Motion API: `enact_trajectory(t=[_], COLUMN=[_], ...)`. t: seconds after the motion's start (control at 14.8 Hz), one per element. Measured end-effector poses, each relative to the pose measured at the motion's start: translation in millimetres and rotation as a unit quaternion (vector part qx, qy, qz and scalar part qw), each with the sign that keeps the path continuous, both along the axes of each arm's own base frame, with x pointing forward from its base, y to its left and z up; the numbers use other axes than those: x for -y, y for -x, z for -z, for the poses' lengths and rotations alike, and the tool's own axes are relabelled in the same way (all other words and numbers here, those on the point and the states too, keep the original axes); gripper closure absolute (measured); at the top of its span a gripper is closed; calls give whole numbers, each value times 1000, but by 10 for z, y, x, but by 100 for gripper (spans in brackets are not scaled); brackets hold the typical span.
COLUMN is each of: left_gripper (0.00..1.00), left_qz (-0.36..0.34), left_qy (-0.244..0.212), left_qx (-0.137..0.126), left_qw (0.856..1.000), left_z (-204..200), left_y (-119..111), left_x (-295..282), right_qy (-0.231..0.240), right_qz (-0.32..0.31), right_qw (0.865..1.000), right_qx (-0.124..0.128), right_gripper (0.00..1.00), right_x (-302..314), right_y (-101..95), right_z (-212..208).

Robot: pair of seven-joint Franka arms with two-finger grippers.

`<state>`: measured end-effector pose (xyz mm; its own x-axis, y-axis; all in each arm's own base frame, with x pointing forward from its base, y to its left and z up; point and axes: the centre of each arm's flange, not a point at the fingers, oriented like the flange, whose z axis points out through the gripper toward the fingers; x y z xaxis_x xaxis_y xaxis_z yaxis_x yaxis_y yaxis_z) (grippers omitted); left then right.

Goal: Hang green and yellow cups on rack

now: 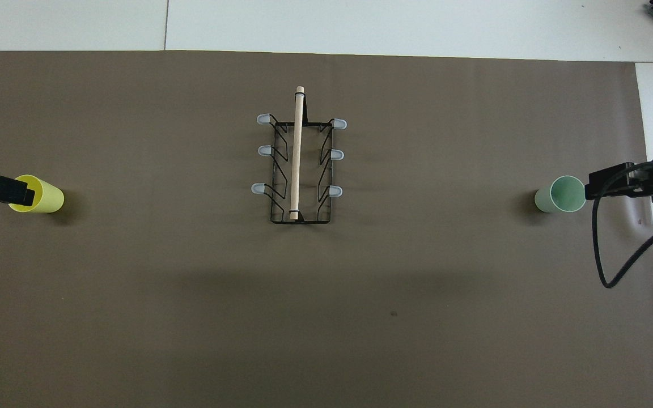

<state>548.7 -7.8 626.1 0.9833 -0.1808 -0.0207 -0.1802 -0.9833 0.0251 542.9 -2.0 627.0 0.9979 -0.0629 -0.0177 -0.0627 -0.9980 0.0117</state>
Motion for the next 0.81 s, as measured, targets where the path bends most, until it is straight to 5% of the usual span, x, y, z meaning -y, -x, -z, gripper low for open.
enact_trajectory(t=[0.47, 0.81], left_gripper=[0, 0], left_qz=[-86, -167], left_qy=[12, 52], left_qx=[-6, -9], left_qw=[996, 985], left_z=[674, 1090], left_y=[-755, -904], left_x=[-829, -1517], right_qy=[0, 0], right_qz=[-1, -1], right_qw=[1000, 1000], right_qx=[26, -14], right_gripper=[0, 0], right_x=[-5, 6], right_y=[32, -64], right_z=[440, 836])
